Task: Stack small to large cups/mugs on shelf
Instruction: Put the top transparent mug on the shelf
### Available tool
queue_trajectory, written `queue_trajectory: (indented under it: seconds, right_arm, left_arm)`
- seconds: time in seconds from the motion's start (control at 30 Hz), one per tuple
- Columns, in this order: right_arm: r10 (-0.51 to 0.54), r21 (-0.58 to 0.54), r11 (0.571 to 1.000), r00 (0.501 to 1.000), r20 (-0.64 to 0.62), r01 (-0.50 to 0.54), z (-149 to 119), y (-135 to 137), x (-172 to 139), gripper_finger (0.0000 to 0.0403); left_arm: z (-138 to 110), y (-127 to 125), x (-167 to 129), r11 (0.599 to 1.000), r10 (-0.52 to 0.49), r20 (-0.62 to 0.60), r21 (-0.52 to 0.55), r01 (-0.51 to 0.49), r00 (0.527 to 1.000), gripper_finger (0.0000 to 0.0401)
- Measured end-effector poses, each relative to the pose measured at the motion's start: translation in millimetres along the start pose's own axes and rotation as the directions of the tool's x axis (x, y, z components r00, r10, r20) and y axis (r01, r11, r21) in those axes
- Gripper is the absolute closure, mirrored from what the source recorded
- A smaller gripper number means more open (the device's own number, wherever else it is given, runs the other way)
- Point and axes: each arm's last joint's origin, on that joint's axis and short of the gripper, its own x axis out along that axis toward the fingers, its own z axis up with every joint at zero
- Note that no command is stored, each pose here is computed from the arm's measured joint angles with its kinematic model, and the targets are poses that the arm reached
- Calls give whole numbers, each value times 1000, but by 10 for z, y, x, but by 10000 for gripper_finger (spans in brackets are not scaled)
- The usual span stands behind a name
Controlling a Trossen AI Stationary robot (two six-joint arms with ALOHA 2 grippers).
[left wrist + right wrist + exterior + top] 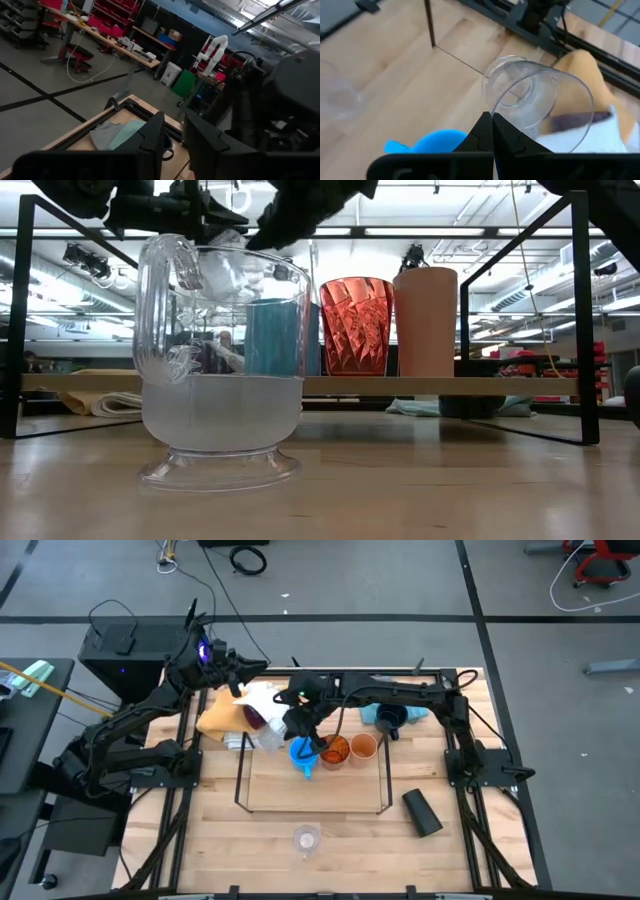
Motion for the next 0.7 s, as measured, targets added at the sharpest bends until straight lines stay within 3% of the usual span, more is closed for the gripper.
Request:
queue_trajectory:
  seconds: [0.27,0.5,0.7]
  right_arm:
    - [2,27,1000,998,-62,-1,-53,-40,115,403]
    - [-21,18,1000,999,-35,21,153,-186,129,403]
    - [46,60,997,991,-128,-39,9,-136,236,403]
  left_arm:
    - [-12,-12,0,999,-48,-32,-12,47,998,325]
    - [-17,-10,-1,999,-46,-36,-8,46,998,319]
    - [-23,-11,0,998,-55,-45,-11,55,997,318]
